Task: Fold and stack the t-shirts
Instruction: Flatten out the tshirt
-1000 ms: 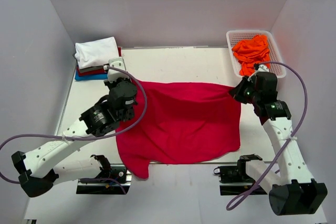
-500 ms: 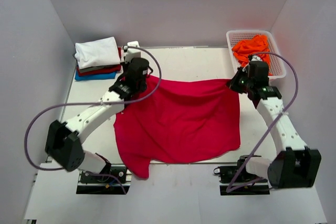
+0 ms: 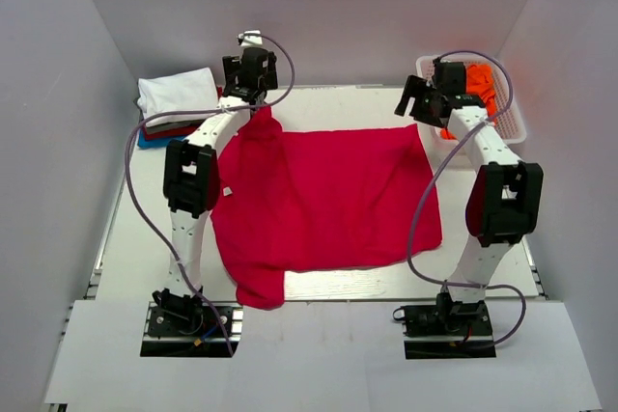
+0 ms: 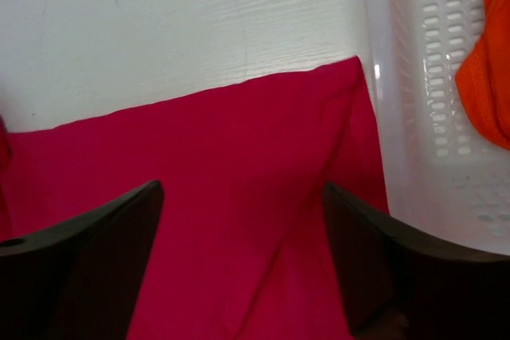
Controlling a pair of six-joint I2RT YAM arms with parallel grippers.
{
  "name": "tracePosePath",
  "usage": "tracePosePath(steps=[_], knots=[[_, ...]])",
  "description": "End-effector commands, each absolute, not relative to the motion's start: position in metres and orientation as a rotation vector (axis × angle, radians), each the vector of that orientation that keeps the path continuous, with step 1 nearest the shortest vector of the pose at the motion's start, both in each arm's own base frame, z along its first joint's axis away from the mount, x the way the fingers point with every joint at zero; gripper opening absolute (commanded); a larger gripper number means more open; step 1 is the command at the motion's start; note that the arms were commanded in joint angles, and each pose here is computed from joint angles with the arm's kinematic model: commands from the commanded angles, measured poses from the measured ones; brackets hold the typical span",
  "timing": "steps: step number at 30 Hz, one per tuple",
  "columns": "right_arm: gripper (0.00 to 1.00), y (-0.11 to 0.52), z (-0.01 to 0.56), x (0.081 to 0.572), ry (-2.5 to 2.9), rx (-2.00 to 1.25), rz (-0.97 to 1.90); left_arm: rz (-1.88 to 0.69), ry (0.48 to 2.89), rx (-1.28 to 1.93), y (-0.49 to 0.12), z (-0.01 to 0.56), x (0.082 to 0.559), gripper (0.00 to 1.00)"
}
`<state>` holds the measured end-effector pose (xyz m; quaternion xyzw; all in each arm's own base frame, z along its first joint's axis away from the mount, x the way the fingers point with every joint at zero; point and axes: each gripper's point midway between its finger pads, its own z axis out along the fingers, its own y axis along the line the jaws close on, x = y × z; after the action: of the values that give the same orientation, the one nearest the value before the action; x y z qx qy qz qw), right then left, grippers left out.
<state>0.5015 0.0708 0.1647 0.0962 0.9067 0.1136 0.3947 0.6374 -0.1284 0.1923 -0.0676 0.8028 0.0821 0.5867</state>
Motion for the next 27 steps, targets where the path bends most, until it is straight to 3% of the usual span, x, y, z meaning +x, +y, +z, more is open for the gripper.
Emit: tracePosePath(steps=[1, 8, 11, 17, 22, 27], knots=[[0.9, 0.091, 0.2, 0.489, 2.24, 0.123, 0.409, 0.057, 1.879, -0.12, -0.143, 0.25, 0.616, 1.0], [0.9, 0.099, 0.216, 0.418, 2.216, 0.052, 0.453, -0.095, 2.023, -0.138, -0.135, 0.252, 0.515, 1.0], [0.9, 0.093, 0.197, 0.384, 2.259, 0.069, 0.427, -0.124, 2.15, -0.154, -0.129, 0.211, 0.453, 1.0], [0.9, 0.088, 0.131, 0.324, 2.432, 0.13, 0.435, -0.245, 2.286, -0.188, -0.126, 0.159, 0.376, 1.0], [0.9, 0.099, 0.102, 0.316, 2.487, 0.151, 0.509, -0.257, 2.339, -0.188, -0.128, 0.131, 0.368, 1.0], [0.88, 0.091, 0.076, 0.337, 2.548, 0.223, 0.431, -0.271, 2.406, -0.198, -0.139, 0.099, 0.391, 1.0]])
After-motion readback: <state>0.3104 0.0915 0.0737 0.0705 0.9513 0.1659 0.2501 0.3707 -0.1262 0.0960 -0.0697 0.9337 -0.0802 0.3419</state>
